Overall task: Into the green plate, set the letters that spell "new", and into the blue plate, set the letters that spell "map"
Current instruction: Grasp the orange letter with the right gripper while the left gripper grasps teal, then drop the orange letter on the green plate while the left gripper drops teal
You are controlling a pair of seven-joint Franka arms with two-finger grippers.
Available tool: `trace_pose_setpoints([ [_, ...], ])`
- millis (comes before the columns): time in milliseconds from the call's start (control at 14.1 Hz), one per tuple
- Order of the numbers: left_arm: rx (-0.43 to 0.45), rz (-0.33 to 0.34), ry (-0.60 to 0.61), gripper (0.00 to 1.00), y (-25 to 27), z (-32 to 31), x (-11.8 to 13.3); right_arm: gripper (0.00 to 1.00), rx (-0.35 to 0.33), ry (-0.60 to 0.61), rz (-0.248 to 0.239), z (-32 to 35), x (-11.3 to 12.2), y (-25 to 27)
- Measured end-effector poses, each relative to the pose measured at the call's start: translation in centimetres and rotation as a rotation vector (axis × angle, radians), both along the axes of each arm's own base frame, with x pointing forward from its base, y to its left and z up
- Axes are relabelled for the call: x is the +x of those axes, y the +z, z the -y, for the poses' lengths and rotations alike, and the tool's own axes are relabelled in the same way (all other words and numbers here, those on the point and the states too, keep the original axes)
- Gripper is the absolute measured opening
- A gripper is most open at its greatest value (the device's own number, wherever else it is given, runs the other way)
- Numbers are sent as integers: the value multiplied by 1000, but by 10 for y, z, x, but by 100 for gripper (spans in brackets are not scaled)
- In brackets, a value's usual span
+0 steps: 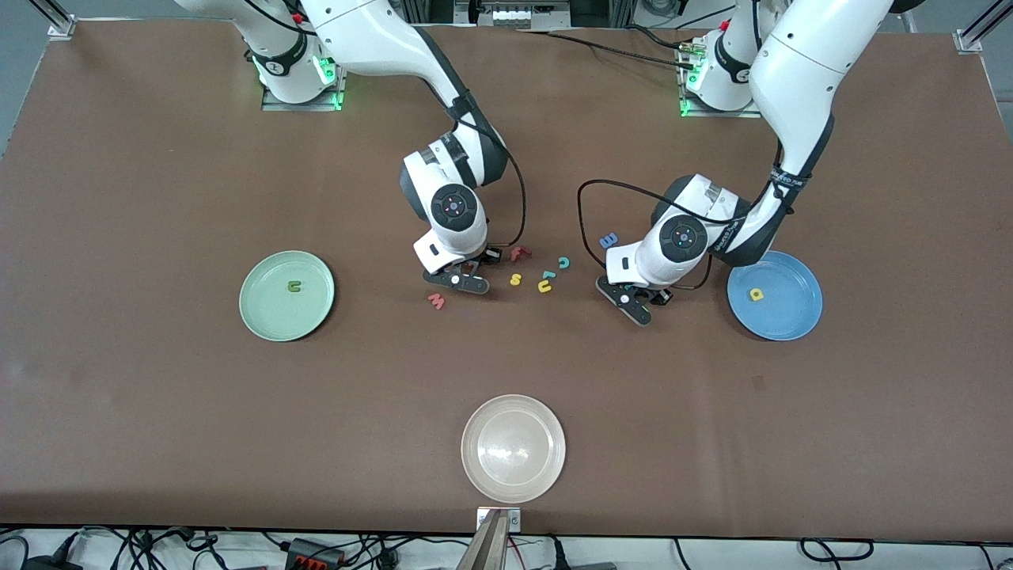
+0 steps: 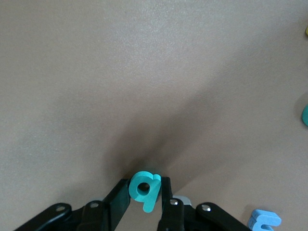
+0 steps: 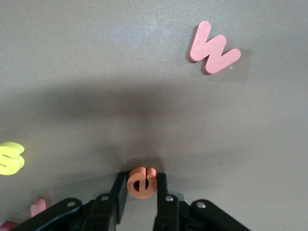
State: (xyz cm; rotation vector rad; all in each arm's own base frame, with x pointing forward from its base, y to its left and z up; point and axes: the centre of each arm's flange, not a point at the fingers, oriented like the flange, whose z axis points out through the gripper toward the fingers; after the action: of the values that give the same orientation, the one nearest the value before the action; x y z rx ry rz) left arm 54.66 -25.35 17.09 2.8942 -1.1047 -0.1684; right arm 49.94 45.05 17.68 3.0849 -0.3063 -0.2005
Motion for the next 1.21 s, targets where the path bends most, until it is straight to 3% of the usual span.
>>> trace_pose_setpoints([
  [355,15,0,28,29,6,-18,9,28,11,-9,23,1,11,10],
  [568,83,-53,78,29,44,-67,34,28,21,-53,42,23,38,33],
  [781,117,-89,113,29,85,-136,55,28,-38,-31,12,85,72,53],
  [923,113,-114,166,29,84,-200,61,28,-64,14,3,133,92,61],
  [1065,116,-175,222,29,73,-249,55,28,-77,62,-12,177,101,65],
  [1207,124,-230,249,29,56,-260,42,28,-76,110,-40,210,98,65],
])
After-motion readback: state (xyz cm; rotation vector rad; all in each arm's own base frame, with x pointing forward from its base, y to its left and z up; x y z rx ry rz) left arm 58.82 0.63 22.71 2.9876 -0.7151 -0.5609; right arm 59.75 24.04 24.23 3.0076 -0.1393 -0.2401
